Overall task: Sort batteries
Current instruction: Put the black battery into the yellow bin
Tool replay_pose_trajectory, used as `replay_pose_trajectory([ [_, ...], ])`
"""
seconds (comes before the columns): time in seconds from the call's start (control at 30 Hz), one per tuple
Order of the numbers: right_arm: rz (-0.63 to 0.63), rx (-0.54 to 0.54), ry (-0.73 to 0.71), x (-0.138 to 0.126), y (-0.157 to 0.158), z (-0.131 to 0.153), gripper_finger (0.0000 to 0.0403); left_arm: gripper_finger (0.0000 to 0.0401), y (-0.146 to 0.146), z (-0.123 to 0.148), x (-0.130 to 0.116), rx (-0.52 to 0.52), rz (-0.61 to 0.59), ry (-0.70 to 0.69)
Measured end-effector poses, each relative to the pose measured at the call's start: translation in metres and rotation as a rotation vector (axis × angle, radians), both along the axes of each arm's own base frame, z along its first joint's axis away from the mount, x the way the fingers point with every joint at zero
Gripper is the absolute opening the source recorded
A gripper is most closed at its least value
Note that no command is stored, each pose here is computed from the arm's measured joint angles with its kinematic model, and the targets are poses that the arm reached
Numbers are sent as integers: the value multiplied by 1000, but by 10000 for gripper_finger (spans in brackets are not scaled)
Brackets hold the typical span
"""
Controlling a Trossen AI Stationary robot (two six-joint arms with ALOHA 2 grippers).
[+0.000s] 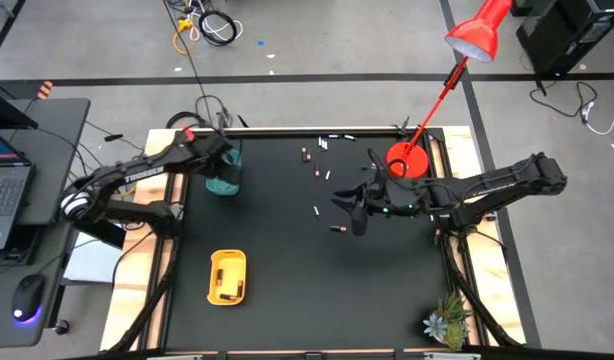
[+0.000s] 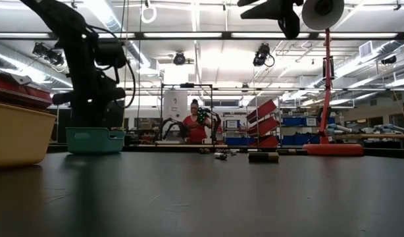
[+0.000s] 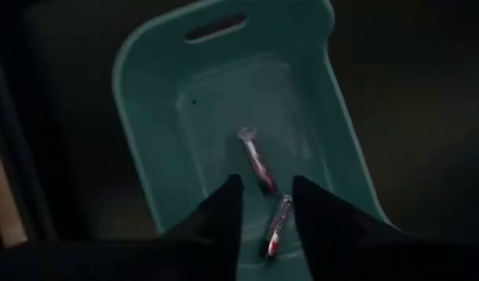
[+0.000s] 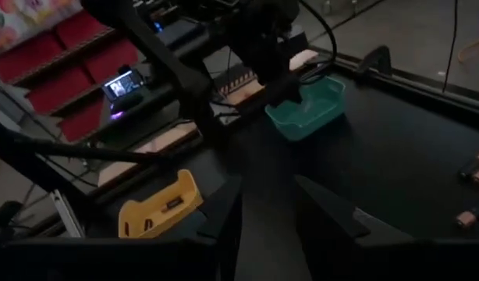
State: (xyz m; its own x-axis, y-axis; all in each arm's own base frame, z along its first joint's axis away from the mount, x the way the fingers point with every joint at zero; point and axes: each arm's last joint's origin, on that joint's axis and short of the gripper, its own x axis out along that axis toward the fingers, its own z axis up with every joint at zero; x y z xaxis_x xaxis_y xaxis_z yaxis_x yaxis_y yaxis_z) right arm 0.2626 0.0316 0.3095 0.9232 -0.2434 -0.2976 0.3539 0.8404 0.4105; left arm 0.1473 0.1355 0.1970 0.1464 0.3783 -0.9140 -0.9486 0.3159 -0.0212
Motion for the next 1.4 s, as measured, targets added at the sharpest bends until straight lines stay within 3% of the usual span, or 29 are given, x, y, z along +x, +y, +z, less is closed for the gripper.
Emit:
replay_pose_trajectory([
  [0.13, -6, -10, 33, -1, -2, -2, 122, 171, 1, 2, 2, -15, -10, -23],
  [0.23, -21, -11, 99, -4, -6, -8, 122, 179, 2, 13, 6, -15, -42, -67],
  [0.37, -13, 13, 247, -10, -13, -21, 122, 177, -2, 44, 27, 52, -207, -173],
  [0.57, 123, -32, 500, -8, -22, -57, 124, 168, -25, 75, 67, 181, -368, -370],
  [0.8, 252, -133, 739, 14, -24, -113, 151, 167, -55, 55, 104, 92, -407, -412],
  [1.1, 373, -142, 792, 36, -19, -154, 186, 167, -88, 48, 121, 33, -426, -449],
  [1.27, 374, -131, 842, 39, -18, -170, 180, 167, -99, 47, 122, 7, -419, -460],
  [1.4, 409, -103, 869, 41, -17, -179, 140, 167, -107, 48, 124, -1, -443, -467],
])
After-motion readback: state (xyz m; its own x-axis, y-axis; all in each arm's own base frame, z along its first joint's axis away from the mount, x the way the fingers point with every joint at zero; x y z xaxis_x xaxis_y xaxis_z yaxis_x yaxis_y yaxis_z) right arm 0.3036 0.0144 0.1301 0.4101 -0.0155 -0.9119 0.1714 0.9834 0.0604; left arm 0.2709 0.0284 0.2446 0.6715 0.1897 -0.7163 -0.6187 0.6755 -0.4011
